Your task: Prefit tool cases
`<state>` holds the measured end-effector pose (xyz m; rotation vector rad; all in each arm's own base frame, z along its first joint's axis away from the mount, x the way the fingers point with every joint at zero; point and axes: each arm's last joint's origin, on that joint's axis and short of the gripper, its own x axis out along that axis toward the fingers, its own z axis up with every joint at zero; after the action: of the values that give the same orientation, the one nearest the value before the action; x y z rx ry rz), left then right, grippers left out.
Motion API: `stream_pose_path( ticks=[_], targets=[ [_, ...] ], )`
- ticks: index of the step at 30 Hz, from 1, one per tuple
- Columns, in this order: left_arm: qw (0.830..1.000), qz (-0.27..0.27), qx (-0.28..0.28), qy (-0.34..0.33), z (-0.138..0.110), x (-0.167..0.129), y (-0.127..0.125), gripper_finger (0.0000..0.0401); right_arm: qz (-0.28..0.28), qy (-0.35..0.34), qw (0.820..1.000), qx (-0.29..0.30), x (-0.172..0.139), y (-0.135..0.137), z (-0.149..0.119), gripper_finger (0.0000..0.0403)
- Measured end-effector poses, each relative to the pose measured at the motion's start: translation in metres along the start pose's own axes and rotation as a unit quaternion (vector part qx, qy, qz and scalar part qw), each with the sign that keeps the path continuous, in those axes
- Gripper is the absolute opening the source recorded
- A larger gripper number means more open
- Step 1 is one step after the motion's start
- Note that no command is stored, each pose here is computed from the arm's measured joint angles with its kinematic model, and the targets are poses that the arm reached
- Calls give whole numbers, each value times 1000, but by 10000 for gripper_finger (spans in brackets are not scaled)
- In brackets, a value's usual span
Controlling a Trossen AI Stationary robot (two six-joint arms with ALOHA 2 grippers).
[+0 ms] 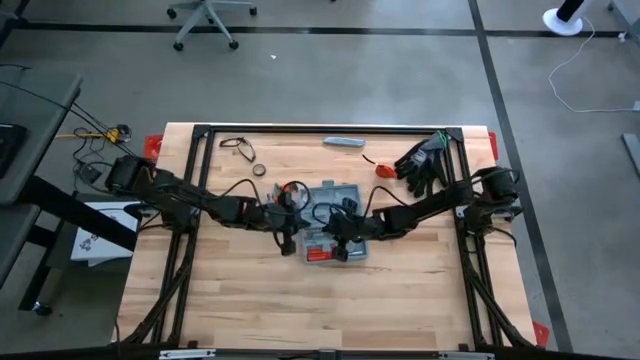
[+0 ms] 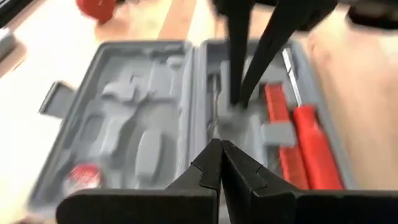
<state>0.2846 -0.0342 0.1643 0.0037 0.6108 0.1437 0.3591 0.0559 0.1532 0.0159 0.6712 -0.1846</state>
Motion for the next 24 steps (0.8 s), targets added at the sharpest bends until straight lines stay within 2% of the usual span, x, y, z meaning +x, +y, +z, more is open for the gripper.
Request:
stream_pose_path(
  ticks=[8, 13, 19, 24],
  targets=[
    [994, 72, 22, 85, -9, -24, 11, 0, -41, 9, 998, -40, -34, 13, 5, 0],
    [983, 131, -23, 129, -18, -32, 21, 0, -81, 24, 995, -49, -53, 16, 4, 0],
    [966, 172, -61, 185, -29, -35, 32, 0, -140, 61, 987, -42, -62, 17, -8, 0],
    [955, 172, -63, 232, -36, -37, 40, 4, -150, 84, 984, -37, -66, 18, -16, 0]
  ],
)
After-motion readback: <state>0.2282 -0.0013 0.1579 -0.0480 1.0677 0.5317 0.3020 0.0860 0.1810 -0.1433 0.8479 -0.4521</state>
